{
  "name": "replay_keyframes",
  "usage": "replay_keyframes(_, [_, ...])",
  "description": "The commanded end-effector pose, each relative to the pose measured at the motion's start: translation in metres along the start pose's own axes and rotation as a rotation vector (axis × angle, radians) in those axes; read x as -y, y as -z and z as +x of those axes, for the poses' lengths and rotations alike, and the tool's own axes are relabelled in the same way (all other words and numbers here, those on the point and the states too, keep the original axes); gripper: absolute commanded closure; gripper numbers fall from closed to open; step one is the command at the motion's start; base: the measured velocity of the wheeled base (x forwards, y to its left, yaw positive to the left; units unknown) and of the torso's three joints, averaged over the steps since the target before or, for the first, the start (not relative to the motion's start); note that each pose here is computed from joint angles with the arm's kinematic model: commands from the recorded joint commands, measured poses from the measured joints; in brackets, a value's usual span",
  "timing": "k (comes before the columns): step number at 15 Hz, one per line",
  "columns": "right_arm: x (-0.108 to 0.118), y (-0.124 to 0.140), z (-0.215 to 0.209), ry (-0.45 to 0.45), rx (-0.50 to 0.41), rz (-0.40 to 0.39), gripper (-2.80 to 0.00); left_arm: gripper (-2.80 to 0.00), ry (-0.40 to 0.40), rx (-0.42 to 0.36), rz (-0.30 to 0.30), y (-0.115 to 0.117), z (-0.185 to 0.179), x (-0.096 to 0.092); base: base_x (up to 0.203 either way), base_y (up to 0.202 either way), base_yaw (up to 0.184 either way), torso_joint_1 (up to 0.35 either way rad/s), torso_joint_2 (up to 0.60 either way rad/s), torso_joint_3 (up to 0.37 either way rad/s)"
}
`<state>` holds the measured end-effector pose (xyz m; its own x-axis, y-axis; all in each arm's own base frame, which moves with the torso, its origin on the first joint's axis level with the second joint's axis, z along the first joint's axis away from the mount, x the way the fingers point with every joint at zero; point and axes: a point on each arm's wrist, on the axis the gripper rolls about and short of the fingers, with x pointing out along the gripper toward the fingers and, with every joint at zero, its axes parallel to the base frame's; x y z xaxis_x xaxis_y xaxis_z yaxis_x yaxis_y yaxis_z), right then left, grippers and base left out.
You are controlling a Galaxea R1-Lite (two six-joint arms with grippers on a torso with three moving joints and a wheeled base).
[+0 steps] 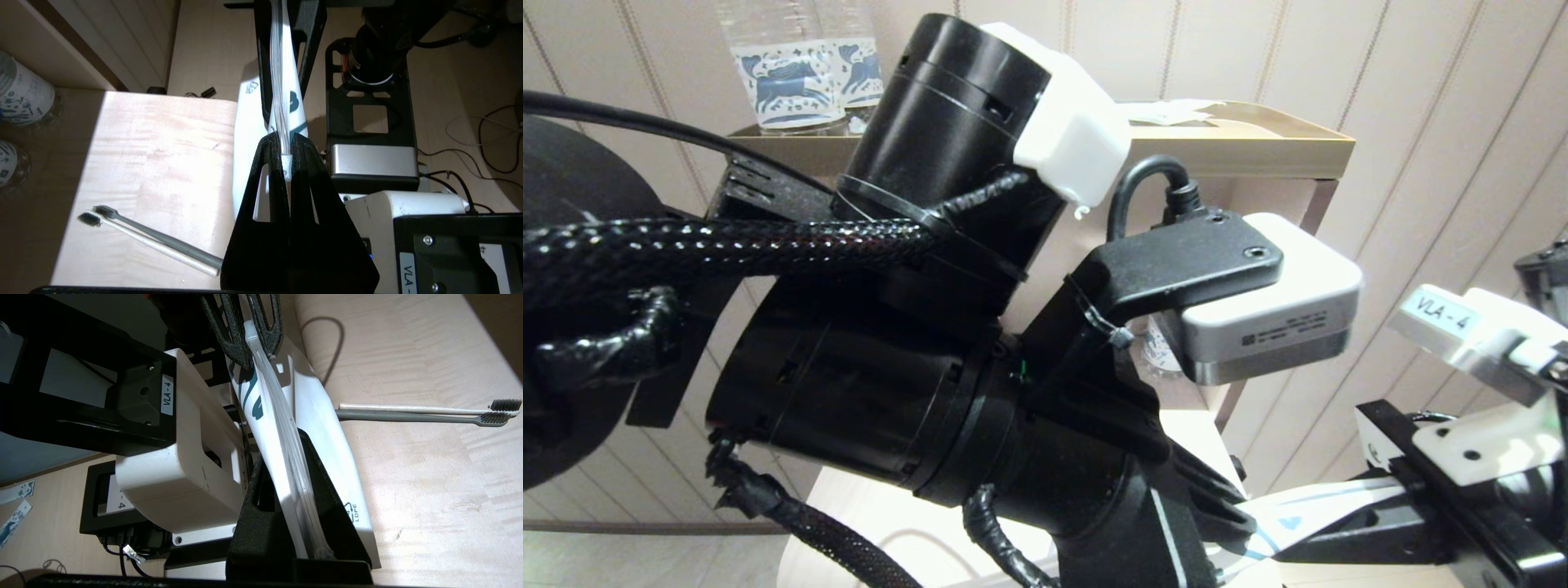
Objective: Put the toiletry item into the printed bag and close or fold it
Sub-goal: Open the storage bag
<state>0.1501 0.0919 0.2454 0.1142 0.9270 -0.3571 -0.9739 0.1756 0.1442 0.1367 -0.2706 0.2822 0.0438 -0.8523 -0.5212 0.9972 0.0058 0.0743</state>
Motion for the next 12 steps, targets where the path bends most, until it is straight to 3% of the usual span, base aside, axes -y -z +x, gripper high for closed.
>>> replay_keyframes(1, [-0.002, 0.0, -0.001, -0.004, 0.004, -0.006, 0.0, 0.0, -0.002, 0.002, 0.001, 0.002, -0.008, 0.003, 0.0, 0.0, 0.0, 0.0, 0.0, 0.0])
replay_keyframes(12, [-0.004, -0.001, -0.007, 0.017, 0.017, -0.013, 0.0, 0.0, -0.046, -0.011, -0.034, 0.025, -0.039, 0.008, 0.0, 0.0, 0.0, 0.0, 0.0, 0.0])
